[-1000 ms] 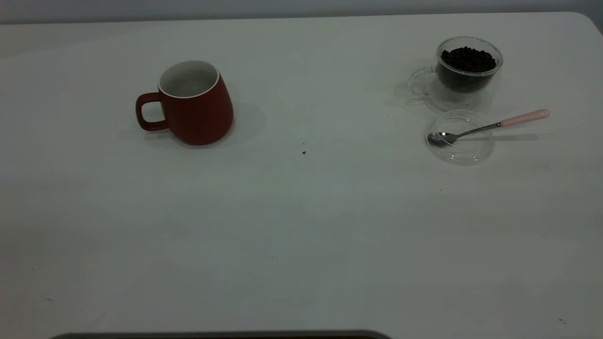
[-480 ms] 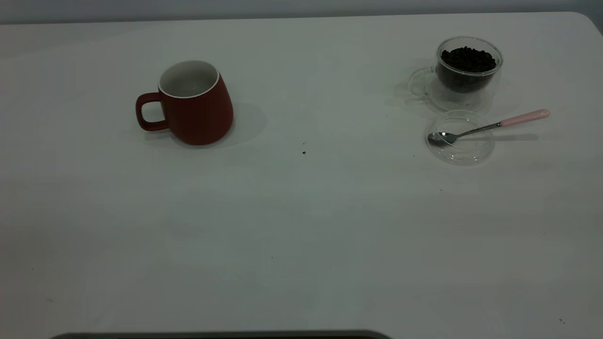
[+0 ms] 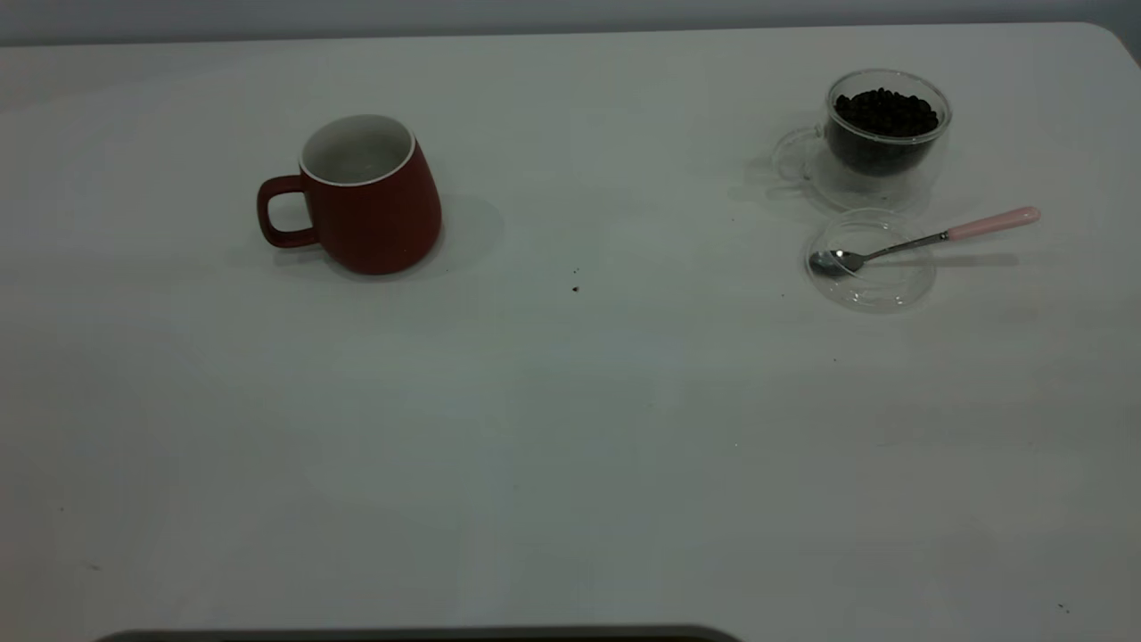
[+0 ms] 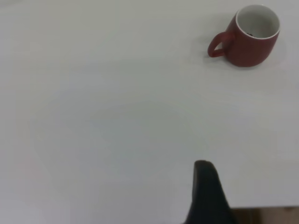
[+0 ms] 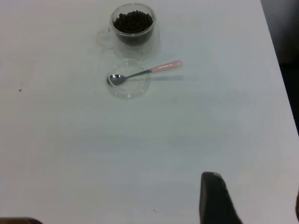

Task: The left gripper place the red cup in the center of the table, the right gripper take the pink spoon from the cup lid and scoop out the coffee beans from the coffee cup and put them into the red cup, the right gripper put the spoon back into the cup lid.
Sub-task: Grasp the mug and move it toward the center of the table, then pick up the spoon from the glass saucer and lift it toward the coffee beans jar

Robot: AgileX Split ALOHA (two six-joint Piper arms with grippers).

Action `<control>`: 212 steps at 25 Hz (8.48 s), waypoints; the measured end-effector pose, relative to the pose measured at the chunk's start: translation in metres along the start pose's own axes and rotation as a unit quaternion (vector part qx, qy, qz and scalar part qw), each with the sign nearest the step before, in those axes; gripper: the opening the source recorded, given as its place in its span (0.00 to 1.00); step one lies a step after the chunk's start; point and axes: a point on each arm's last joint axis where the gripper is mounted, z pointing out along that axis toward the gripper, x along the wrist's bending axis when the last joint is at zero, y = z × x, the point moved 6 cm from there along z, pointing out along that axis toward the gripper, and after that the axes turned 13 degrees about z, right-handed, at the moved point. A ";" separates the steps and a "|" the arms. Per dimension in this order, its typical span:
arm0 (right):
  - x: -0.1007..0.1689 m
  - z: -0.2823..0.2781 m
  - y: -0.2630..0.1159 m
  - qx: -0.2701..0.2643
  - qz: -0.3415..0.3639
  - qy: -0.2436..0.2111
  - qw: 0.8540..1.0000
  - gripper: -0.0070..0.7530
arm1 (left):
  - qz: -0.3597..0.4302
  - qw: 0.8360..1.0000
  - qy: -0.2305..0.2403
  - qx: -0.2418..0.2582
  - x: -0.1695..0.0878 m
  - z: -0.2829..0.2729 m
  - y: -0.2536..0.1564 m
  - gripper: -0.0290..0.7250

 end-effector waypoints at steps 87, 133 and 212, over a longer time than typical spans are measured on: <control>0.000 0.000 0.000 -0.002 0.000 0.001 1.000 0.59 | 0.606 0.771 -0.193 0.038 -0.173 0.411 0.077 0.71; 0.000 -0.001 0.000 -0.003 0.000 0.001 1.000 0.59 | 0.182 0.935 -0.149 0.267 -0.044 0.035 -0.039 0.71; 0.080 0.175 0.088 0.174 0.001 0.130 0.976 0.79 | -0.014 0.999 0.031 -0.026 -0.006 -0.032 -0.061 0.71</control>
